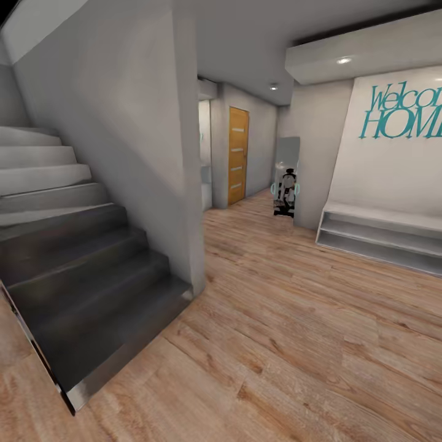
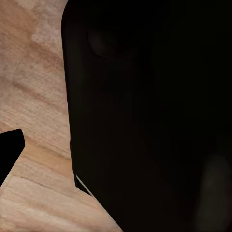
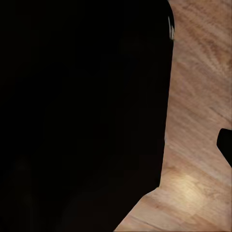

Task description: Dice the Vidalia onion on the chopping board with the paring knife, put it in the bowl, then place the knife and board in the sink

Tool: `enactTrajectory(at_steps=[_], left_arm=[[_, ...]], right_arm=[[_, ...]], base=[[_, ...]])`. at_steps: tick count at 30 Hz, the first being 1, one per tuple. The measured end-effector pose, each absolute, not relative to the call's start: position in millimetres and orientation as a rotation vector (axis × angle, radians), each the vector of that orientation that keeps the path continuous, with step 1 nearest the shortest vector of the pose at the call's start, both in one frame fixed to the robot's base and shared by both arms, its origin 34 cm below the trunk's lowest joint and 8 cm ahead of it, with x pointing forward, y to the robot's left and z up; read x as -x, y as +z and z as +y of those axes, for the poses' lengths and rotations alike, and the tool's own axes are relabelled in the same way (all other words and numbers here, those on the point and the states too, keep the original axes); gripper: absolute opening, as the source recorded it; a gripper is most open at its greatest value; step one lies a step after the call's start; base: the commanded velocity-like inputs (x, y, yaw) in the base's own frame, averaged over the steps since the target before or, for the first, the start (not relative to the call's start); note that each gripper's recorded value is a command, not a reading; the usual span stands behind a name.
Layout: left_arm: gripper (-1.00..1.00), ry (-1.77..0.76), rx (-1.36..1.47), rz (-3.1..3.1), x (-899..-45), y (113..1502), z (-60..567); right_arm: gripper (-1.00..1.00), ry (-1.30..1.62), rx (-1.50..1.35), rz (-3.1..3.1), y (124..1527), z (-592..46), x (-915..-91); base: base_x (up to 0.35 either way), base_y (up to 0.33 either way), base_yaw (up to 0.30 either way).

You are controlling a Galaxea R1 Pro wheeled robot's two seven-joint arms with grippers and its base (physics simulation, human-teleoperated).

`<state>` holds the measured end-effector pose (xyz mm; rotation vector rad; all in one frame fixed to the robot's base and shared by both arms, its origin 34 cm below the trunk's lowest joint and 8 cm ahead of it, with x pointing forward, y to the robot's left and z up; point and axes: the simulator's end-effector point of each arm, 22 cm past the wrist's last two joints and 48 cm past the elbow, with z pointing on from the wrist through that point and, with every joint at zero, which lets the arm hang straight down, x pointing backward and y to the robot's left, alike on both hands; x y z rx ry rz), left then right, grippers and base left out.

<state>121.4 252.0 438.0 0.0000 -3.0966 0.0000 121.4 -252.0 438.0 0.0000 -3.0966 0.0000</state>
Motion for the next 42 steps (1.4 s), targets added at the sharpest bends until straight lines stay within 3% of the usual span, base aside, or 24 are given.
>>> enactTrajectory(at_steps=[18, 32, 36, 42], left_arm=[[1.0, -0.001, -0.008, -3.166, -153.2, 437.6, 252.3], [1.0, -0.073, -0.007, -3.246, -191.4, 440.8, 288.7], [1.0, -0.093, 0.025, -3.805, -420.2, 526.8, 289.0], [1.0, -0.104, 0.021, -3.803, -386.9, 509.1, 291.3]], right_arm=[[1.0, -0.058, -0.006, -3.222, 438.8, -224.7, -176.2], [1.0, 0.058, 0.0, -3.38, 445.8, -252.5, -230.9], [1.0, 0.07, 0.039, -3.981, 567.0, -252.8, -471.5], [1.0, 0.081, 0.041, -3.954, 558.4, -255.6, -462.0]], base=[[0.0, 0.0, 0.0], [0.0, 0.0, 0.0], [0.0, 0.0, 0.0], [0.0, 0.0, 0.0]])
